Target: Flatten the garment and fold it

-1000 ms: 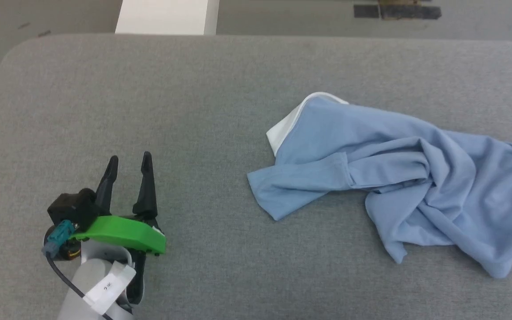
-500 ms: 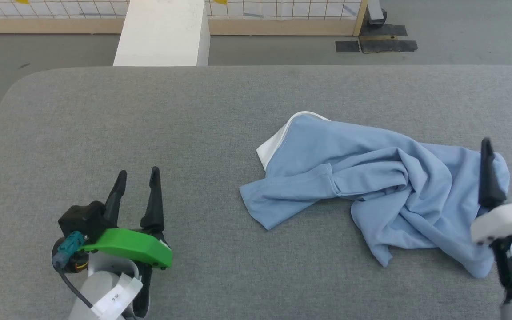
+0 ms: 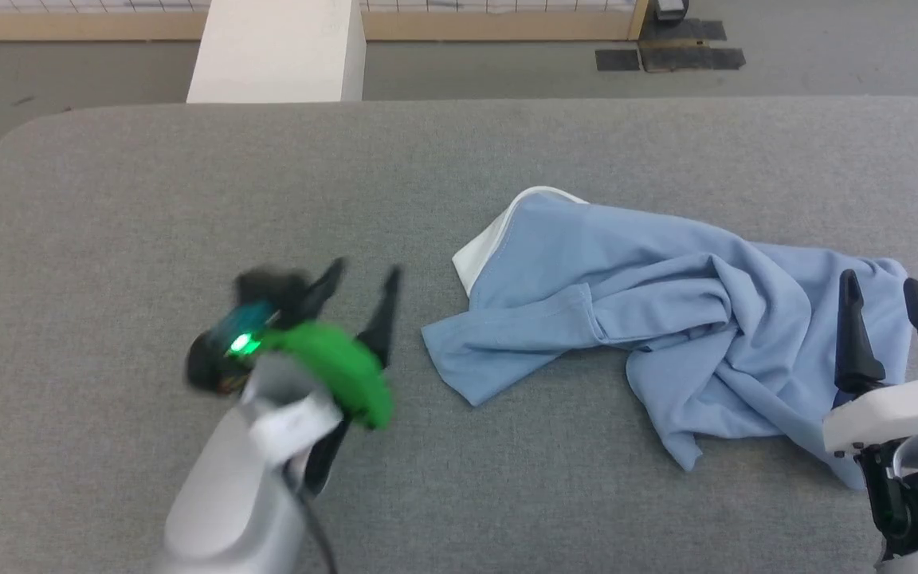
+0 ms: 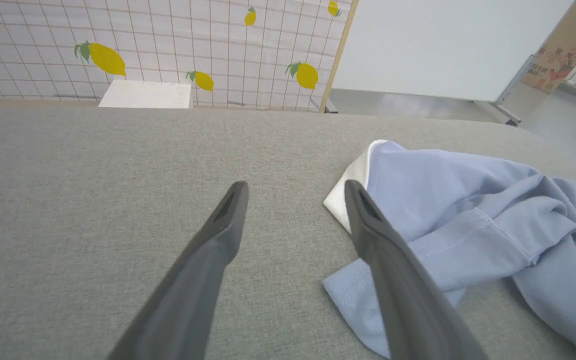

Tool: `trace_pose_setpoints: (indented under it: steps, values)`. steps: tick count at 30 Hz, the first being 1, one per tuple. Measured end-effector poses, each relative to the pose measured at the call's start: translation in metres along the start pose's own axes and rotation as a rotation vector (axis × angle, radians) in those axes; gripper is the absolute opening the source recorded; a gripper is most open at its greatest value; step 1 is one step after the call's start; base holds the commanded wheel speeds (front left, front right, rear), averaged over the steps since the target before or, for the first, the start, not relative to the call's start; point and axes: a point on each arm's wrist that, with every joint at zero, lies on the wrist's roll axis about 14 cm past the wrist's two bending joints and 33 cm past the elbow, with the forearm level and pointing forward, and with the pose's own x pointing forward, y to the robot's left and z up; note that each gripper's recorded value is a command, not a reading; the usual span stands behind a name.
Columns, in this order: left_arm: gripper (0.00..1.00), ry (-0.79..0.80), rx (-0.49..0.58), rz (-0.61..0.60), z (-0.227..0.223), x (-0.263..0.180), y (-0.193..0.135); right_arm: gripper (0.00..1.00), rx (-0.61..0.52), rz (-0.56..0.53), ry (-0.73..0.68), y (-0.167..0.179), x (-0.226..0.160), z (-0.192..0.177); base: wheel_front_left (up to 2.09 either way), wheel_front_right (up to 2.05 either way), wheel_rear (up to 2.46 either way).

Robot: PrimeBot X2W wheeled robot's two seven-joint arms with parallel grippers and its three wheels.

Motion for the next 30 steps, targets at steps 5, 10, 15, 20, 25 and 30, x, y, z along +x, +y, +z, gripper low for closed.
trace_pose_setpoints:
  steps: [5, 10, 15, 20, 25, 30]
  values:
    - [1.0, 0.349, 0.073, -0.09, -0.037, 0.025, -0.022, 1.0, -0.006, 0.001, 0.009, 0.001, 0.005, -0.004, 0.0, 0.0, 0.0]
    - [1.0, 0.718, 0.175, -0.129, -0.082, 0.021, -0.026, 1.0, -0.008, -0.011, 0.029, -0.002, 0.007, -0.012, 0.0, 0.0, 0.0]
    - [1.0, 0.863, 0.263, -0.163, -0.1, 0.022, -0.032, 1.0, -0.012, -0.037, 0.037, -0.011, 0.009, -0.018, 0.0, 0.0, 0.0]
    - [0.78, 0.947, 0.309, -0.198, -0.116, 0.02, -0.038, 1.0, -0.017, -0.064, 0.048, -0.021, 0.009, -0.024, 0.0, 0.0, 0.0]
    - [0.0, 0.947, 0.276, -0.233, -0.118, 0.021, -0.046, 1.0, -0.017, -0.08, 0.054, -0.026, 0.008, -0.028, 0.0, 0.0, 0.0]
    - [0.0, 0.855, 0.184, -0.249, -0.102, 0.023, -0.053, 1.0, -0.016, -0.063, 0.044, -0.019, 0.011, -0.025, 0.0, 0.0, 0.0]
